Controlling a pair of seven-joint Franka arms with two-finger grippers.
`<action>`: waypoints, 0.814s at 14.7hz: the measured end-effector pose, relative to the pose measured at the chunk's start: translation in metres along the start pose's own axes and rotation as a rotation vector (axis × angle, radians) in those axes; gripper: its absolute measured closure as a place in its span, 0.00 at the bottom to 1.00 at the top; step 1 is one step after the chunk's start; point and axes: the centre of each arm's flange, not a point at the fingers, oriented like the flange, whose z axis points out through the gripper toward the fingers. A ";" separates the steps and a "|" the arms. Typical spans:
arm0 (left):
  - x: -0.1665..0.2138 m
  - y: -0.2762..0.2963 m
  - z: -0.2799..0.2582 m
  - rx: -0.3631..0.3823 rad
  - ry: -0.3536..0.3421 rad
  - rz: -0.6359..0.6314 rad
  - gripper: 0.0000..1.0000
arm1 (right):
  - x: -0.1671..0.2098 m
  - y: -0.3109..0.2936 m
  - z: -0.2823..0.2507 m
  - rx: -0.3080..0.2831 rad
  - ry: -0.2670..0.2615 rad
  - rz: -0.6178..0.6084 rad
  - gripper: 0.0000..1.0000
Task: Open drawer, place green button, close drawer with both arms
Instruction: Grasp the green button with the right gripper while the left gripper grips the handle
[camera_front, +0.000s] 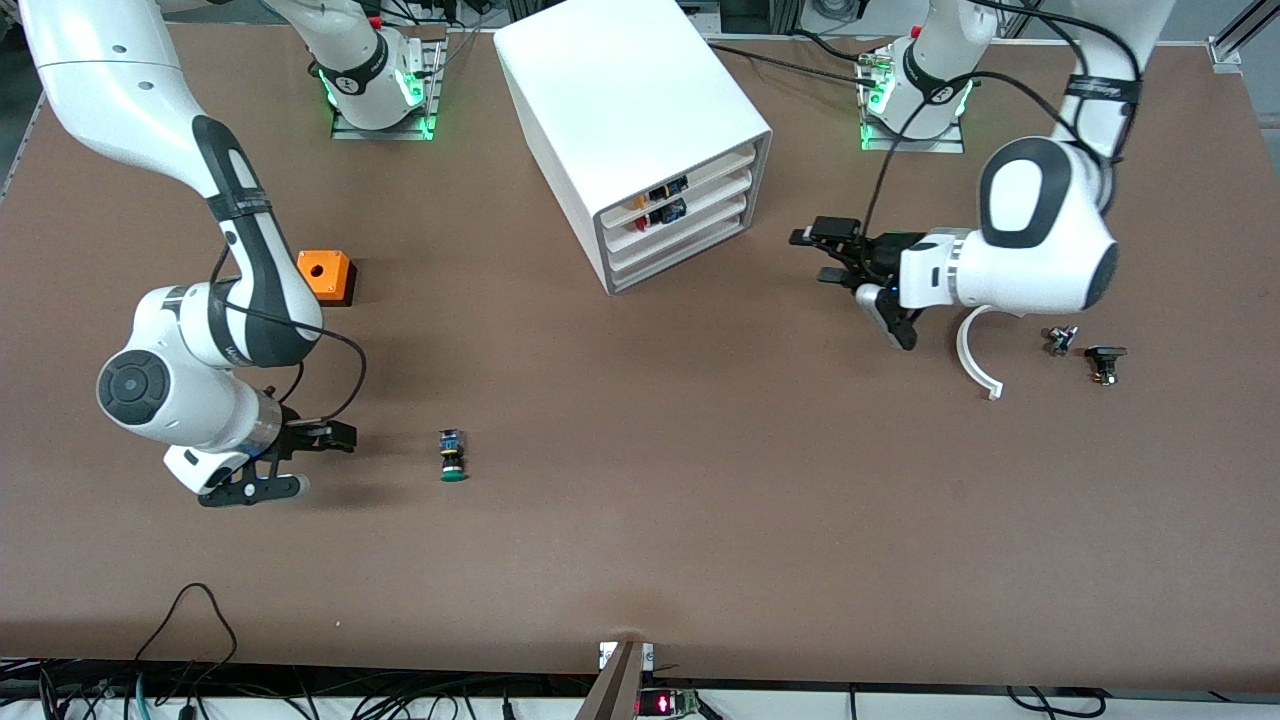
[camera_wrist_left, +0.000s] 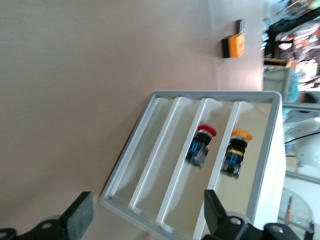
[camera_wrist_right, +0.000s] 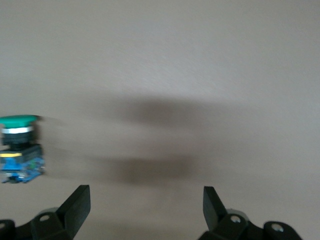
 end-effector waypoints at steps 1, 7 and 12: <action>-0.005 -0.009 0.013 -0.044 0.014 0.002 0.05 | 0.003 -0.013 -0.004 0.001 0.008 -0.018 0.00; -0.029 -0.077 0.104 -0.315 0.112 0.034 0.15 | 0.005 -0.105 -0.013 0.011 0.028 -0.140 0.00; -0.050 -0.099 0.160 -0.407 0.114 -0.001 0.36 | -0.001 -0.170 -0.017 0.024 0.037 -0.168 0.00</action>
